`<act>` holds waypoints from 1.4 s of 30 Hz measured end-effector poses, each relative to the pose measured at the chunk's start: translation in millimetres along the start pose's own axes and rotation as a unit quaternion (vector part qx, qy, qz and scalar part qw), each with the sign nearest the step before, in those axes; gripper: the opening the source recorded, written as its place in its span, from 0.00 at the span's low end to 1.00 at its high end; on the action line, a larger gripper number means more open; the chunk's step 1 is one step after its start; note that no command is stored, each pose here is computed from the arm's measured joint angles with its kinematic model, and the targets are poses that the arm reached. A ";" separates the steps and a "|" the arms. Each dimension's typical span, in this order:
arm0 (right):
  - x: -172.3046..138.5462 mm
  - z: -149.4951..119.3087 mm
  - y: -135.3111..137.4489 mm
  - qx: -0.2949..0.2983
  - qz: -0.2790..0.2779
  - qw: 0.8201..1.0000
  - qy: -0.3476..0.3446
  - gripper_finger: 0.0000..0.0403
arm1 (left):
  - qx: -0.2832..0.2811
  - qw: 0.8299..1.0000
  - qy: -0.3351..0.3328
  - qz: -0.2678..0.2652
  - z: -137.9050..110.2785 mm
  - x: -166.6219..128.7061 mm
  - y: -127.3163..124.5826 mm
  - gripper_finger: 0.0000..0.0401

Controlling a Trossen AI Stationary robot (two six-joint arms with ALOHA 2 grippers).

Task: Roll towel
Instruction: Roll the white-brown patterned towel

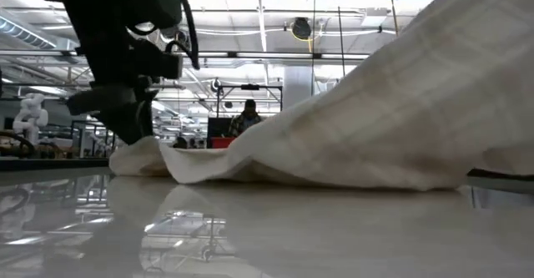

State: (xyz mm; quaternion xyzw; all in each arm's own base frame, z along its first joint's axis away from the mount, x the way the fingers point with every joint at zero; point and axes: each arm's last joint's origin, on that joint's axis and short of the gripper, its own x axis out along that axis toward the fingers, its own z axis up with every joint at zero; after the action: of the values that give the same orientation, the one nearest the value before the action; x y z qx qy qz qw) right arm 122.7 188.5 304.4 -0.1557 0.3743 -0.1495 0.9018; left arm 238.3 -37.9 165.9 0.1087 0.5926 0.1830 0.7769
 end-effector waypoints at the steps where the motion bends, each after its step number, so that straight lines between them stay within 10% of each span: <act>1: -2.3 2.4 -2.7 -0.003 -0.006 1.000 -0.006 0.00 | 0.014 1.000 0.006 0.018 -2.7 1.0 1.2 0.47; 9: -14.1 24.6 -18.4 -0.001 -0.033 0.998 -0.061 0.00 | 0.062 0.994 -0.049 0.069 9.0 -20.5 17.5 0.03; 17: -12.8 33.3 -24.1 0.007 -0.036 0.998 -0.054 0.00 | -0.050 0.993 -0.103 -0.042 -1.6 -60.9 37.2 0.06; 27: -13.1 31.4 -22.7 0.005 -0.018 1.000 -0.026 0.00 | 0.009 0.997 0.007 -0.075 -37.4 -22.8 8.1 0.49; 32: -13.0 30.9 -22.4 0.005 -0.013 1.000 -0.018 0.00 | 0.054 0.997 0.005 -0.055 -30.0 -7.5 -5.4 0.53; 42: -13.0 31.0 -22.4 0.005 -0.015 1.000 -0.020 0.00 | 0.114 0.986 0.023 0.121 -27.6 7.2 2.4 0.04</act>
State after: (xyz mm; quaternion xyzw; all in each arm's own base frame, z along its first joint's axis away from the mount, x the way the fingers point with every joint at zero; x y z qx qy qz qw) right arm 132.9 178.4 342.2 -0.1596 0.3530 -0.1612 0.9077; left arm 213.1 -34.0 153.0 0.2632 0.6097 0.2092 0.7178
